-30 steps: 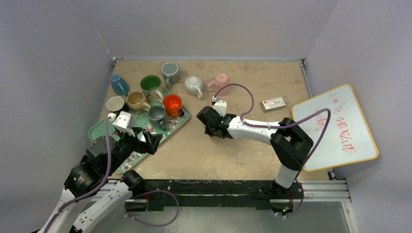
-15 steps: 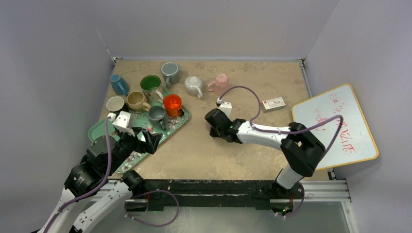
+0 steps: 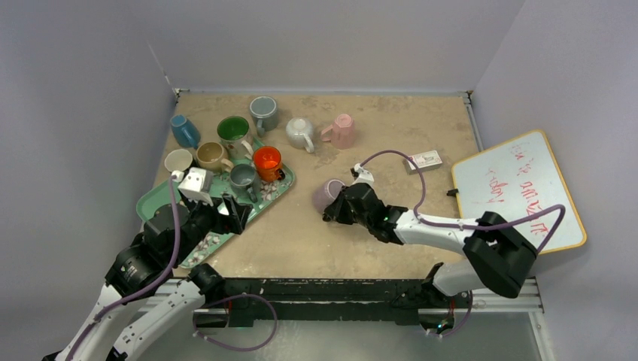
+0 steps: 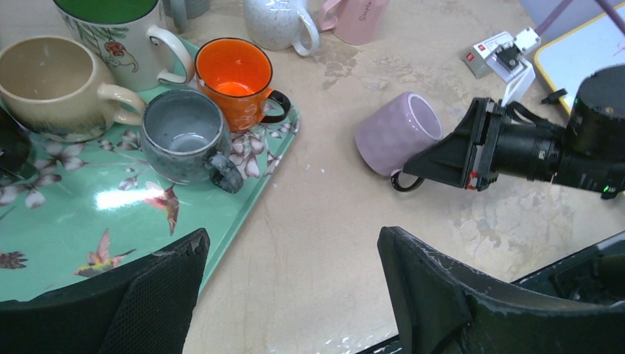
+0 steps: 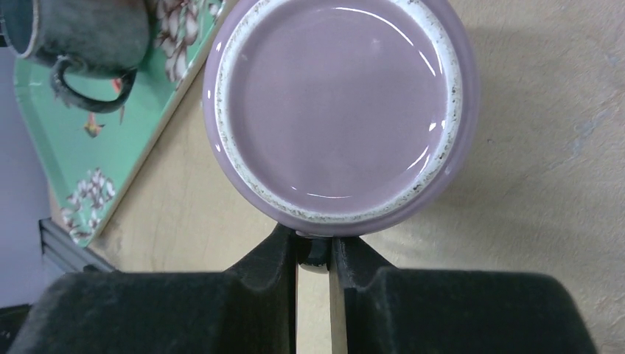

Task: Turn the mug right side up
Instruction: Turn over the cup at the center of the board.

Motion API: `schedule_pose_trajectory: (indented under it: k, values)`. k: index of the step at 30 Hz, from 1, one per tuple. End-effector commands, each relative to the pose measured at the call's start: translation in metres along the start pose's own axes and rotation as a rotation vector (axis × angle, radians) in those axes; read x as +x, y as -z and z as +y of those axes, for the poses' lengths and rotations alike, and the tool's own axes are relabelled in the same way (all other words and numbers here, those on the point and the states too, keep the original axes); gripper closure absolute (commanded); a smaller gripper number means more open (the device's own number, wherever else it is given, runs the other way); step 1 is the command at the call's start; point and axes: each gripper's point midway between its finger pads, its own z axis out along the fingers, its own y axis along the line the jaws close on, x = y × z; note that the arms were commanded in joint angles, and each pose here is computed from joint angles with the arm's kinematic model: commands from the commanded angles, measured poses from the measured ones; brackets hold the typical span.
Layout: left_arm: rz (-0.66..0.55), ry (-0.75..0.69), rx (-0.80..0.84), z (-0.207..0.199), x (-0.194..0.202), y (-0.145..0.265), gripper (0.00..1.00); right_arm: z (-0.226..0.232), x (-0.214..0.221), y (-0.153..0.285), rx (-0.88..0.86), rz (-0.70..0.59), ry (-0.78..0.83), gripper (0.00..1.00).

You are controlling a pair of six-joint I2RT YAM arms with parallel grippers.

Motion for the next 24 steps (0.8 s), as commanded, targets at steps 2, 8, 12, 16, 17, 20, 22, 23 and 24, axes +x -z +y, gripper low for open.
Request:
schedule_pose_trajectory:
  k: [2, 8, 12, 16, 17, 20, 22, 23, 24]
  values:
    - [0.037, 0.108, 0.035, -0.015, 0.005, -0.011, 0.18, 0.071, -0.04, 0.033, -0.313, -0.132, -0.043, 1.0]
    - [0.134, 0.249, 0.173, -0.048, 0.033, -0.032, 0.19, 0.096, -0.055, 0.077, -0.494, -0.187, -0.099, 1.0]
    - [0.177, 0.264, 0.32, -0.077, 0.04, -0.038, 0.15, 0.11, -0.057, 0.09, -0.594, -0.212, -0.057, 1.0]
    - [0.201, 0.287, 0.394, -0.093, 0.04, -0.042, 0.11, 0.12, -0.064, 0.098, -0.65, -0.234, -0.073, 1.0]
    - [0.203, 0.292, 0.407, -0.095, 0.04, -0.043, 0.1, 0.124, -0.063, 0.101, -0.674, -0.227, -0.075, 1.0]
    - [0.21, 0.312, 0.428, -0.099, 0.045, -0.046, 0.09, 0.133, -0.067, 0.107, -0.713, -0.235, -0.063, 1.0]
    - [0.21, 0.324, 0.446, -0.101, 0.049, -0.047, 0.09, 0.134, -0.068, 0.108, -0.712, -0.234, -0.057, 1.0]
    - [0.207, 0.337, 0.451, -0.101, 0.051, -0.048, 0.09, 0.135, -0.068, 0.11, -0.716, -0.235, -0.062, 1.0]
    - [0.204, 0.348, 0.451, -0.101, 0.052, -0.048, 0.09, 0.135, -0.069, 0.111, -0.722, -0.239, -0.065, 1.0]
